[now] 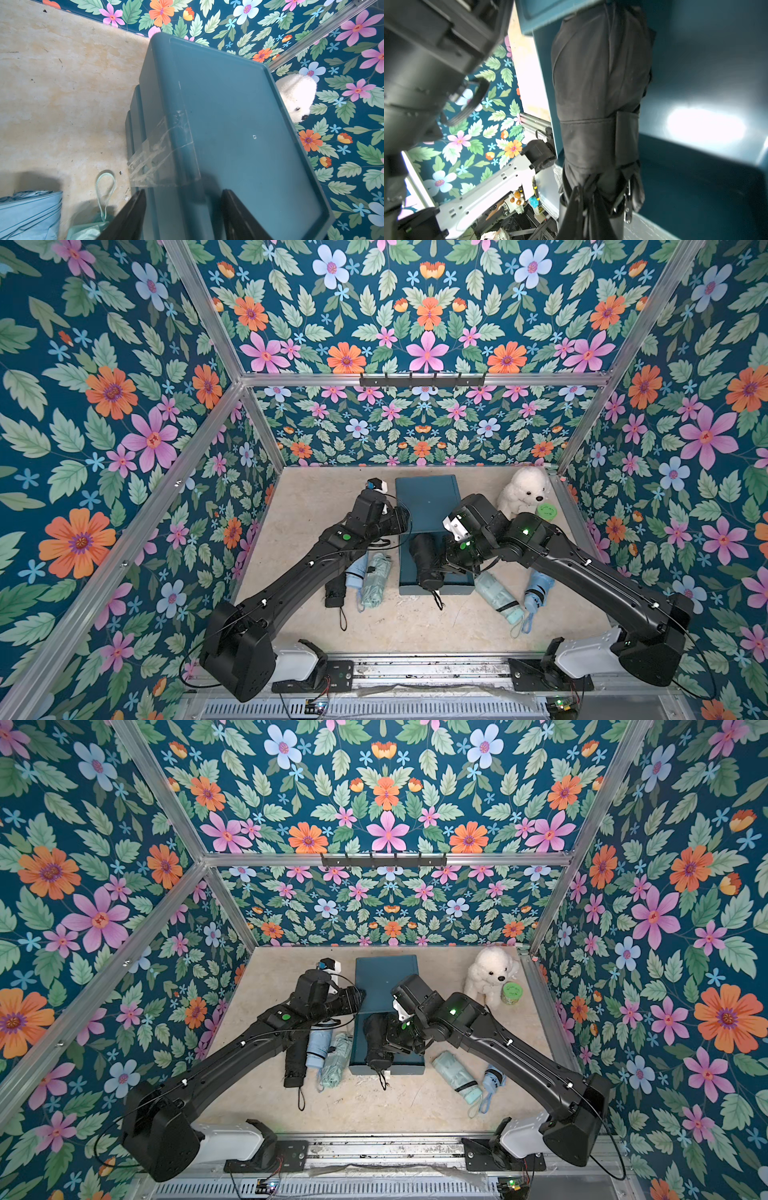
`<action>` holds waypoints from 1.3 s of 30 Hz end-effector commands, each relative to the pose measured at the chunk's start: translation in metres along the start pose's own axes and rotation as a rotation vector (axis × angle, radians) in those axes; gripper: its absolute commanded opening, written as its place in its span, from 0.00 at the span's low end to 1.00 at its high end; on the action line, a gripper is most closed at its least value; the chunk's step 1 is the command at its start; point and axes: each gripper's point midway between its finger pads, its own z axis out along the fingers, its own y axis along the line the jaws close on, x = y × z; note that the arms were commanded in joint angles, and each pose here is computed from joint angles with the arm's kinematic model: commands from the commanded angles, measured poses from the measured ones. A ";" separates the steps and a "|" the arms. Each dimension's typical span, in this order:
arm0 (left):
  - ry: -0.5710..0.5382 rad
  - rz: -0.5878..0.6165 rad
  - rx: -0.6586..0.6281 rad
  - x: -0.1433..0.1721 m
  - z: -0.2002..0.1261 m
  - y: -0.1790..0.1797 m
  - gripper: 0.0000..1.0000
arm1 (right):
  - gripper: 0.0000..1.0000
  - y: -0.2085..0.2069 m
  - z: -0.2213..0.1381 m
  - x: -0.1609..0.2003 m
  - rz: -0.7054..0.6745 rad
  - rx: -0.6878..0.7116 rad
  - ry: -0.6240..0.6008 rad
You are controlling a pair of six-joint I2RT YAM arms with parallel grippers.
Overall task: Place the umbrella in the drawer by color
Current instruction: Place the umbrella in the drawer.
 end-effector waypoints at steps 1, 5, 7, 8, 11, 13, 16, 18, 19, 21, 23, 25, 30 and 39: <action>0.046 0.017 -0.052 0.013 0.004 0.013 0.63 | 0.00 0.016 0.003 -0.022 -0.019 -0.080 -0.057; 0.056 0.015 -0.042 0.018 0.005 0.013 0.62 | 0.00 0.023 0.008 -0.033 -0.010 -0.110 -0.077; 0.060 0.015 -0.043 0.019 0.005 0.014 0.61 | 0.00 0.024 0.014 -0.037 -0.010 -0.114 -0.078; 0.062 0.017 -0.040 0.020 0.005 0.014 0.61 | 0.00 0.025 0.017 -0.039 -0.010 -0.117 -0.079; 0.065 0.017 -0.030 0.021 0.005 0.013 0.59 | 0.00 0.028 0.022 -0.047 -0.009 -0.121 -0.099; 0.068 0.015 -0.024 0.023 0.005 0.013 0.59 | 0.00 0.028 0.024 -0.052 -0.009 -0.112 -0.119; 0.082 0.013 -0.019 0.027 0.007 0.012 0.57 | 0.00 0.024 0.029 -0.059 -0.010 -0.089 -0.150; 0.088 0.011 -0.016 0.028 0.008 0.012 0.56 | 0.00 0.019 0.035 -0.062 -0.003 -0.080 -0.161; 0.086 0.009 -0.013 0.027 0.007 0.012 0.56 | 0.00 0.017 0.039 -0.062 -0.001 -0.076 -0.162; 0.087 0.008 -0.011 0.028 0.007 0.011 0.56 | 0.00 0.017 0.046 -0.062 -0.006 -0.076 -0.161; 0.089 0.005 -0.005 0.029 0.007 0.010 0.55 | 0.00 0.020 0.049 -0.062 -0.016 -0.075 -0.165; 0.096 -0.001 0.002 0.032 0.008 0.011 0.55 | 0.00 0.022 0.052 -0.061 -0.025 -0.069 -0.173; 0.097 -0.004 -0.001 0.034 0.007 0.012 0.54 | 0.03 0.018 0.063 -0.058 -0.038 -0.037 -0.181; 0.092 0.000 0.004 0.031 0.004 0.010 0.55 | 0.44 0.010 0.060 -0.046 -0.082 0.055 -0.234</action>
